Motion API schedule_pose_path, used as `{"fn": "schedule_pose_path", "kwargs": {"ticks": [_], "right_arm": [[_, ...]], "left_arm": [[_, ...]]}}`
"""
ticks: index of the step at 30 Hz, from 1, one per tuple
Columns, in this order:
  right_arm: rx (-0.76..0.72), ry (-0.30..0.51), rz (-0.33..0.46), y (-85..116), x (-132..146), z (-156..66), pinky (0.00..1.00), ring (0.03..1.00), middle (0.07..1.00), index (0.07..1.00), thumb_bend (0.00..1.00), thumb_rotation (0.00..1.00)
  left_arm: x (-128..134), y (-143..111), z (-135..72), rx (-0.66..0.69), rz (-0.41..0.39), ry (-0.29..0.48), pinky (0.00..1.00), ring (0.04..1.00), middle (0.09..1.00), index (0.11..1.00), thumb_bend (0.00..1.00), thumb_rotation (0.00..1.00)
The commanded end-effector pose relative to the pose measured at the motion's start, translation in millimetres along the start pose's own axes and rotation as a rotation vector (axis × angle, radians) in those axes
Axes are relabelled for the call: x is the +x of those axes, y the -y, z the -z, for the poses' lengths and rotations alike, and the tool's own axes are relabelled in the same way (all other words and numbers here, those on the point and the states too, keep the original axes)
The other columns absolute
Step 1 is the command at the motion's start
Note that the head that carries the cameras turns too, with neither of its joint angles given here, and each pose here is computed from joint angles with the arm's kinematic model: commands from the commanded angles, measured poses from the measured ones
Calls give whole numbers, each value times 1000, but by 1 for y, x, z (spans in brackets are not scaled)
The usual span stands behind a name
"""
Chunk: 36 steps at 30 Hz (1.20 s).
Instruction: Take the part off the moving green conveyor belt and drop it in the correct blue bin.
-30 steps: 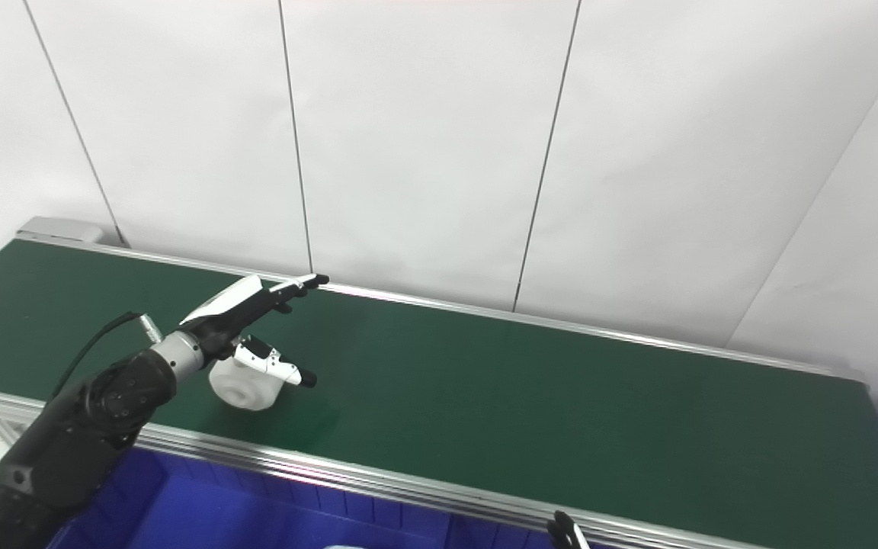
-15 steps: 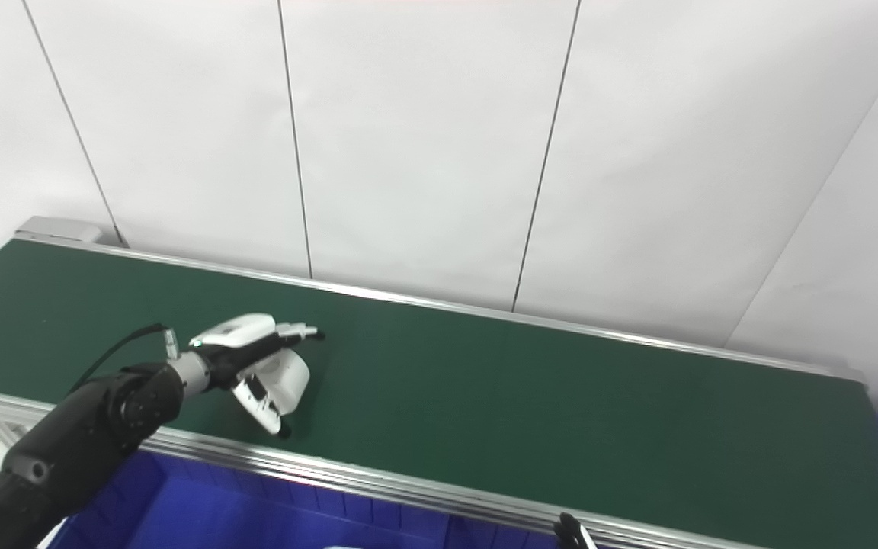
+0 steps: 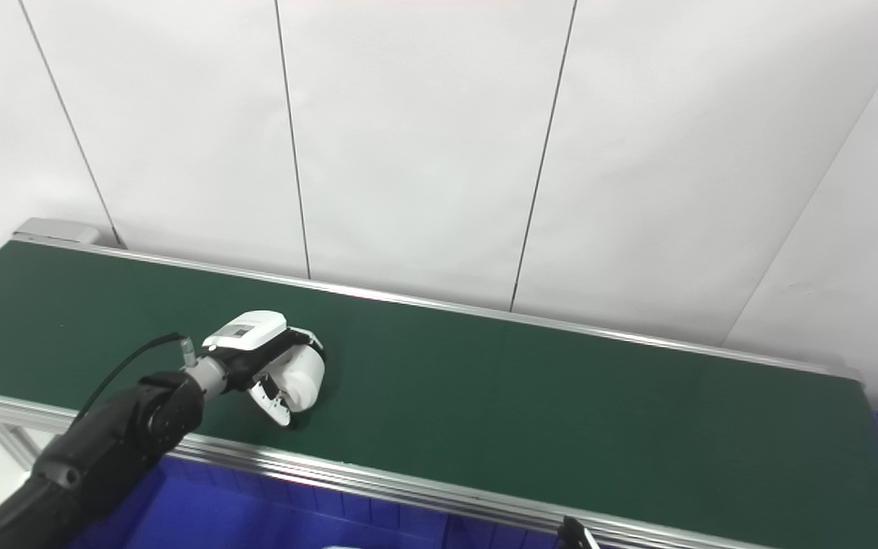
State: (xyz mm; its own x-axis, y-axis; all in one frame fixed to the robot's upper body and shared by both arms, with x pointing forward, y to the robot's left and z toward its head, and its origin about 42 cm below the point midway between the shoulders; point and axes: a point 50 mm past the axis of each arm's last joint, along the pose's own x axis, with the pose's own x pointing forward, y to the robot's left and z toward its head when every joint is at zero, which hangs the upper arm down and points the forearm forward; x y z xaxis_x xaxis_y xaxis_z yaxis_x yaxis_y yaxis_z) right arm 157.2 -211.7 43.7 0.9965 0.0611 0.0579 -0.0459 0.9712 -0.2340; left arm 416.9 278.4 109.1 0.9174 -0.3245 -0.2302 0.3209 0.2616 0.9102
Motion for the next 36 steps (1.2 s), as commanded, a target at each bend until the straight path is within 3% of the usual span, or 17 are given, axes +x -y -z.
{"fn": "schedule_pose_path", "kwargs": {"ticks": [1,10,14,18,22,26,36], "right_arm": [[5,97,15,2,3,-16,816,868,881,903,851,667],[5,104,13,2,2,-23,829,870,879,900,843,667],[-1,107,20,1,3,-29,816,871,883,899,850,673],[-6,112,18,1,5,-37,815,873,881,899,850,674],[-6,111,16,0,9,-48,821,883,886,902,844,667],[-3,112,12,-3,12,-57,825,886,881,900,825,654],[-3,115,10,-5,15,-58,842,885,881,902,810,648]], "left_arm": [[-2,-15,2,-17,-89,44,388,398,488,536,497,0],[-15,-17,-19,-106,-177,146,473,439,514,490,500,0],[-41,-15,-39,-229,-241,267,468,436,512,501,499,0],[-67,-8,-60,-305,-248,352,453,432,503,512,500,0],[-93,12,-77,-358,-194,403,449,429,503,514,499,0],[-108,42,-83,-378,-97,401,441,426,506,517,498,0],[-108,62,-93,-231,133,359,460,427,520,505,498,0]]}}
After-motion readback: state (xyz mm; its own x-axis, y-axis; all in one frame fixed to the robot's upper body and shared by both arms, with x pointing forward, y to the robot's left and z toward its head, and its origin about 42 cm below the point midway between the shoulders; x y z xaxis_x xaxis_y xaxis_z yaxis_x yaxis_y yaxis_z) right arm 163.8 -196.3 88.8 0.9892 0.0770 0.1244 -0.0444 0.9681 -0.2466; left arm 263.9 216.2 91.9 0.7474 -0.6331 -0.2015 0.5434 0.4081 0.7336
